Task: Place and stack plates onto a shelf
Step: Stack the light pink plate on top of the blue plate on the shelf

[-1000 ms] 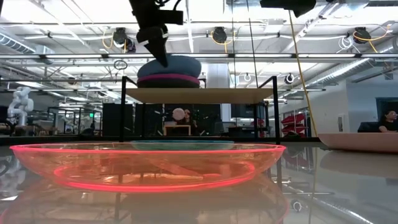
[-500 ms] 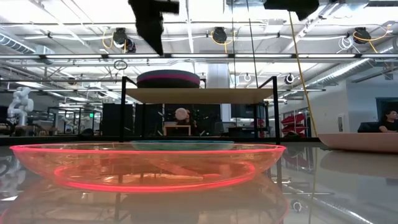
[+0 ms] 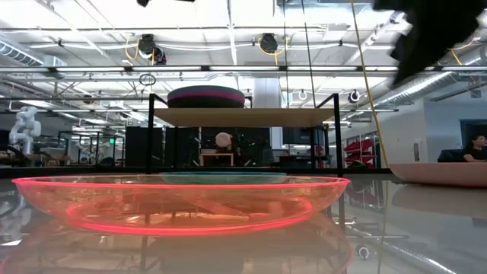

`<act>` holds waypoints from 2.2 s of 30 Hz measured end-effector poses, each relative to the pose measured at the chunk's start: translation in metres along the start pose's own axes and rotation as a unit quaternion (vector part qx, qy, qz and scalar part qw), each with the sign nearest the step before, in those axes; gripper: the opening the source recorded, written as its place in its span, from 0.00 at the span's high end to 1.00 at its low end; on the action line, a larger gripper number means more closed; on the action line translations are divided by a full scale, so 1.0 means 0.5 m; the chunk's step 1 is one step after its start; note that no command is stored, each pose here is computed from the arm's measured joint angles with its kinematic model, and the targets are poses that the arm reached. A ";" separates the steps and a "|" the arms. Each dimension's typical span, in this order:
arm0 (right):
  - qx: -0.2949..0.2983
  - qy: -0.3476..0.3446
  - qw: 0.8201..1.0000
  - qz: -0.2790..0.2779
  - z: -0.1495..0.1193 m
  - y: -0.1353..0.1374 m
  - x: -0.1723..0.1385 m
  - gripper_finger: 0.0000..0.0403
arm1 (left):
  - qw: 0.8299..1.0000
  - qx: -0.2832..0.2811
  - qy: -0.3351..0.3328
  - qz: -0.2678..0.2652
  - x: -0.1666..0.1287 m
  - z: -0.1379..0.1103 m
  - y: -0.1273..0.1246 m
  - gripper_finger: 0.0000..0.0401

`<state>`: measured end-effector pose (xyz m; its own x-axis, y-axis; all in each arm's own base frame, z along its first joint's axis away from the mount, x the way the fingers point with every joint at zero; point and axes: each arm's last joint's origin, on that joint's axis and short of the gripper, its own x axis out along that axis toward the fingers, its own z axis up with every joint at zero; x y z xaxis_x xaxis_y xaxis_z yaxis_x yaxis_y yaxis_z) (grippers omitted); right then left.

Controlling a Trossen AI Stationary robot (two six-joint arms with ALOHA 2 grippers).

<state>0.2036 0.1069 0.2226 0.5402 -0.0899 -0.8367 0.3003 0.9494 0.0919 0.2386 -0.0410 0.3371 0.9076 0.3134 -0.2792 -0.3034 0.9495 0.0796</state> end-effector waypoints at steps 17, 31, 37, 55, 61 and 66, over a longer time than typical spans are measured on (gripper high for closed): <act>0.077 0.153 0.985 -0.030 -0.074 -0.030 0.063 0.78 | 0.986 -0.057 -0.133 -0.086 0.024 -0.174 -0.096 0.70; 0.090 0.141 0.984 -0.054 -0.130 -0.070 0.110 0.83 | 0.987 -0.032 -0.141 -0.075 0.028 -0.171 -0.090 0.70; 0.057 0.114 0.990 -0.060 -0.118 -0.067 0.102 0.97 | 0.987 -0.032 -0.141 -0.074 0.029 -0.170 -0.089 0.70; -0.121 -0.276 0.948 -0.105 0.215 -0.015 -0.051 1.00 | 0.977 -0.069 -0.164 -0.114 -0.083 -0.125 -0.061 0.70; -0.139 -0.343 0.917 -0.147 0.322 -0.116 -0.054 1.00 | 0.982 -0.051 -0.138 -0.114 -0.101 -0.136 -0.065 0.70; -0.140 -0.376 0.907 -0.130 0.397 -0.201 -0.009 1.00 | 0.984 -0.036 -0.139 -0.107 -0.097 -0.137 -0.065 0.70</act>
<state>0.3272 -0.0478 0.3245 0.8951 -0.4004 -0.1962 0.3388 0.8968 -0.2845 0.1846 -0.0876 0.2825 0.9942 0.1068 -0.0096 -0.1070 0.9940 -0.0235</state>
